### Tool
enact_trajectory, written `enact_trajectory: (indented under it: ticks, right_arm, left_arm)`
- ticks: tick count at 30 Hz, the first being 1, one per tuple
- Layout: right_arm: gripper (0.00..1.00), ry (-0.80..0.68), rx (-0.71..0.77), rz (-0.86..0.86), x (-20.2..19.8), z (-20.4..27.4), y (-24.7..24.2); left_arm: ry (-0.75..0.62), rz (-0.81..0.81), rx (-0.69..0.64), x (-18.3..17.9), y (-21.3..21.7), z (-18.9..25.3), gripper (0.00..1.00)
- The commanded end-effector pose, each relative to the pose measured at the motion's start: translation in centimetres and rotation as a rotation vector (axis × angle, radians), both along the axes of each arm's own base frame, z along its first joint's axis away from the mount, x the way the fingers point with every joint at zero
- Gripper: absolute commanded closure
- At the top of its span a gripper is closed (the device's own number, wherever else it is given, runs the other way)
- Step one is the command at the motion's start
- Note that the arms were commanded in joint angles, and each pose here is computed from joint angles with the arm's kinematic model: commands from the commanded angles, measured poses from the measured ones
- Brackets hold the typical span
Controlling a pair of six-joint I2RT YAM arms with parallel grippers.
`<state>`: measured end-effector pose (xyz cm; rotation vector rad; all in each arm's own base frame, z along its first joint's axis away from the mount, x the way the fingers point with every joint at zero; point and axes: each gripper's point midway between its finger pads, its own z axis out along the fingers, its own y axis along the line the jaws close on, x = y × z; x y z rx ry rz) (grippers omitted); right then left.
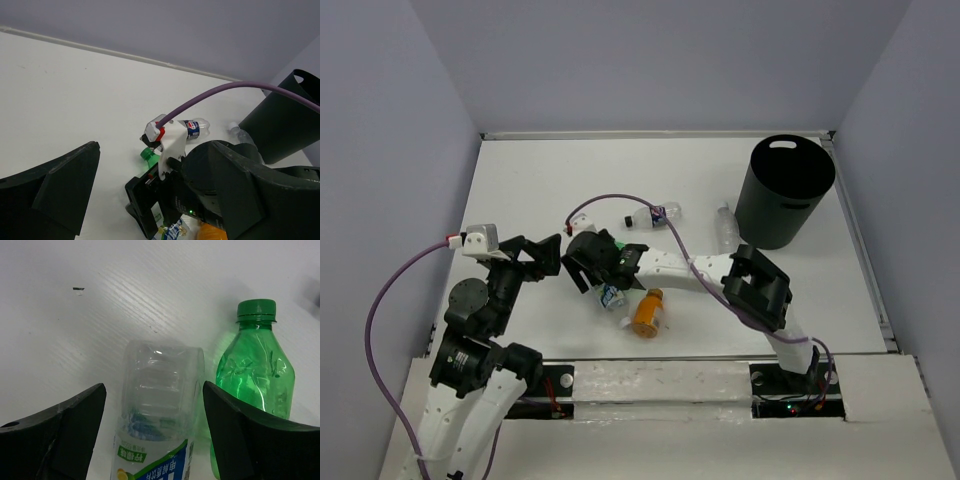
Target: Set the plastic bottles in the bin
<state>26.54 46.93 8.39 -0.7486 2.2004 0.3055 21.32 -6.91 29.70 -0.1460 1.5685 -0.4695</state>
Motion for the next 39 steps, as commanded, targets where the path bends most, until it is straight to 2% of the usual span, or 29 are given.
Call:
enact_trajectory:
  ticks: [1, 10, 12, 14, 16, 19, 22, 26, 27, 30, 31, 34, 35, 37, 38, 39]
  right_arm:
    - [0.18, -0.025, -0.007, 0.003, 0.6, 0.3, 1.2]
    - [0.16, -0.056, -0.037, 0.003, 1.8, -0.5, 2.4]
    - [0.21, -0.061, -0.036, 0.003, 1.9, -0.4, 2.6]
    - [0.37, -0.076, -0.032, -0.004, 2.3, 0.0, 2.8]
    - [0.48, -0.092, -0.021, -0.021, 2.6, 0.8, 2.8]
    - [0.59, -0.139, 0.059, -0.037, 3.0, 4.6, 3.0]
    - [0.62, -0.211, 0.194, -0.035, 3.1, 10.6, 3.0]
    - [0.64, -0.293, 0.412, -0.03, 3.5, 19.7, 1.1]
    - [0.64, -0.338, 0.481, -0.055, 4.2, 23.6, -0.9]
    - [0.64, -0.464, 0.514, -0.154, 6.9, 28.1, -6.0]
    - [0.64, -0.54, 0.541, -0.248, 9.1, 31.3, -10.3]
    - [0.64, -0.68, 0.564, -0.399, 12.7, 35.0, -18.1]
    - [0.64, -0.764, 0.569, -0.511, 14.4, 37.4, -23.7]
    - [0.65, -0.851, 0.585, -0.617, 15.6, 39.6, -29.0]
    - [0.65, -0.91, 0.574, -0.708, 16.4, 40.8, -33.9]
    - [0.66, -0.939, 0.563, -0.75, 16.8, 40.9, -36.0]
  left_arm:
    - [-0.064, -0.016, -0.028, -0.5, -0.1, 2.3, 0.01]
    - [-0.064, -0.01, -0.032, -0.6, 0.0, 2.5, 0.01]
    - [-0.063, -0.008, -0.033, -0.6, 0.0, 2.4, 0.01]
    - [-0.061, 0.004, -0.033, -0.5, 0.2, 2.4, 0.01]
    - [-0.062, 0.016, -0.036, -0.5, 0.4, 2.5, 0.01]
    - [-0.074, 0.113, -0.055, -0.7, 2.3, 3.2, 0.01]
    - [-0.122, 0.209, -0.106, -1.5, 4.4, 4.4, 0.01]
    - [-0.113, 0.174, -0.104, -1.3, 3.7, 3.9, 0.01]
    - [-0.104, 0.159, -0.098, -1.2, 3.3, 3.7, 0.01]
    - [-0.084, 0.102, -0.082, -0.9, 2.1, 2.9, 0.01]
    - [-0.075, 0.089, -0.08, -0.8, 1.8, 2.7, 0.01]
    - [-0.062, 0.051, -0.074, -0.7, 1.0, 2.3, 0.01]
    - [-0.059, 0.036, -0.074, -0.7, 0.7, 2.2, 0.01]
    - [-0.048, 0.025, -0.072, -0.5, 0.4, 1.9, 0.01]
    - [-0.04, 0.021, -0.075, -0.4, 0.2, 1.7, 0.01]
    - [-0.027, 0.015, -0.072, -0.2, 0.0, 1.4, 0.01]
